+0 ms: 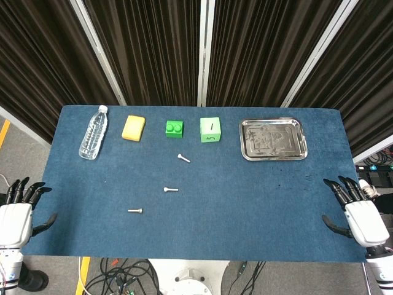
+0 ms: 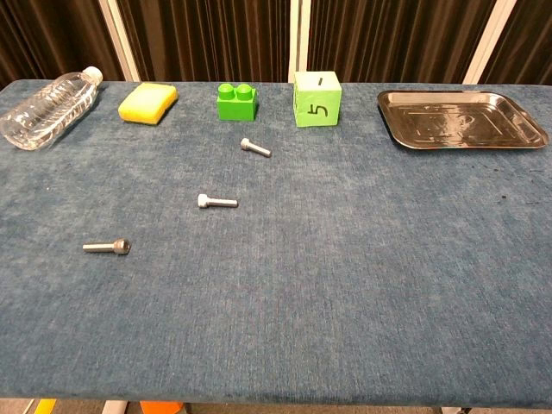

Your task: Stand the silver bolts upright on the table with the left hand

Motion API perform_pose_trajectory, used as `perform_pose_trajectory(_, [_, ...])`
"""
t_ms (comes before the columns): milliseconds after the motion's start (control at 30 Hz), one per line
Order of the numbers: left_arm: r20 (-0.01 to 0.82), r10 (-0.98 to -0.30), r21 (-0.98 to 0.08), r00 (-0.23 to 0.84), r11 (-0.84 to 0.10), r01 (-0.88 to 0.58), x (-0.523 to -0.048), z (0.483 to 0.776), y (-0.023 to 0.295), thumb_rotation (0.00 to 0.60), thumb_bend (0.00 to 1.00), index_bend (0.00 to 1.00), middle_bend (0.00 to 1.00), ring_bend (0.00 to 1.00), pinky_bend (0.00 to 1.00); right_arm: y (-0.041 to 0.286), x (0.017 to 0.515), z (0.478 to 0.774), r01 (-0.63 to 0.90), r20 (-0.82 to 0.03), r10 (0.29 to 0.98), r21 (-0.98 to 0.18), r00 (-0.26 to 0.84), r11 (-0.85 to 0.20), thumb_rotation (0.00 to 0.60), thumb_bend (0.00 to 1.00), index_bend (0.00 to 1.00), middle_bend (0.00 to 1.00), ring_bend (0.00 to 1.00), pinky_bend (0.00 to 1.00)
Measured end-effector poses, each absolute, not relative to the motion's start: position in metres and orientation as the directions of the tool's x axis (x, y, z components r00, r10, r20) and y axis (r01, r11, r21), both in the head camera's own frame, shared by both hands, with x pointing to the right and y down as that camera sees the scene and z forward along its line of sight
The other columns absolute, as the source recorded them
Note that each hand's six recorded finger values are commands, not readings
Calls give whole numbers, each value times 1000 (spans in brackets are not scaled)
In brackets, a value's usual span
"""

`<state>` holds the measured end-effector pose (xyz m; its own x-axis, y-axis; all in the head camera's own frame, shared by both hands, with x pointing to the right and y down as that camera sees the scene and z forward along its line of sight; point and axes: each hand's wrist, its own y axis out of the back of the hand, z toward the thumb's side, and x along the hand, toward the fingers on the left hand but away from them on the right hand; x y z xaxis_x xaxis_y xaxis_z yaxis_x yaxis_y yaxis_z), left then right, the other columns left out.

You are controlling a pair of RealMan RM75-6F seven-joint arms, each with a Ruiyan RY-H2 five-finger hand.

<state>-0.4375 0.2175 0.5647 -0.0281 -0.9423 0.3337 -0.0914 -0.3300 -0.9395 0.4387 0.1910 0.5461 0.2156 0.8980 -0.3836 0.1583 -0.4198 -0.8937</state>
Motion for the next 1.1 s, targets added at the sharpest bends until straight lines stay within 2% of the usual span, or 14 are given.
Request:
perform_pose_trajectory(300, [325, -945, -943, -29, -321, -90, -434, 561, 222, 600, 204, 293, 202, 34, 6, 192, 436, 546, 143, -394, 897, -894, 200, -424, 600, 200, 78, 156, 0, 25])
perform_pose_trajectory(500, [316, -949, -944, 18, -316, -92, -421, 561, 212, 600, 204, 293, 202, 34, 6, 197, 441, 543, 150, -383, 905, -899, 182, -411, 600, 200, 78, 155, 0, 25])
perform_pose_trajectory(800, [325, -900, -924, 292, -367, -103, -345, 573, 160, 600, 229, 311, 236, 82, 9, 194, 437, 537, 135, -368, 909, -908, 195, -396, 600, 199, 78, 155, 0, 25])
perform_pose_trajectory(933, [332, -835, -910, 439, -406, -83, -293, 588, 128, 600, 251, 326, 262, 103, 14, 195, 437, 535, 127, -369, 910, -909, 191, -396, 600, 200, 78, 155, 0, 25])
perform_pose_trajectory(1100, [350, -744, -892, 570, -450, -40, -227, 614, 95, 600, 258, 349, 288, 124, 59, 196, 439, 531, 114, -366, 915, -915, 171, -388, 600, 200, 78, 155, 0, 25])
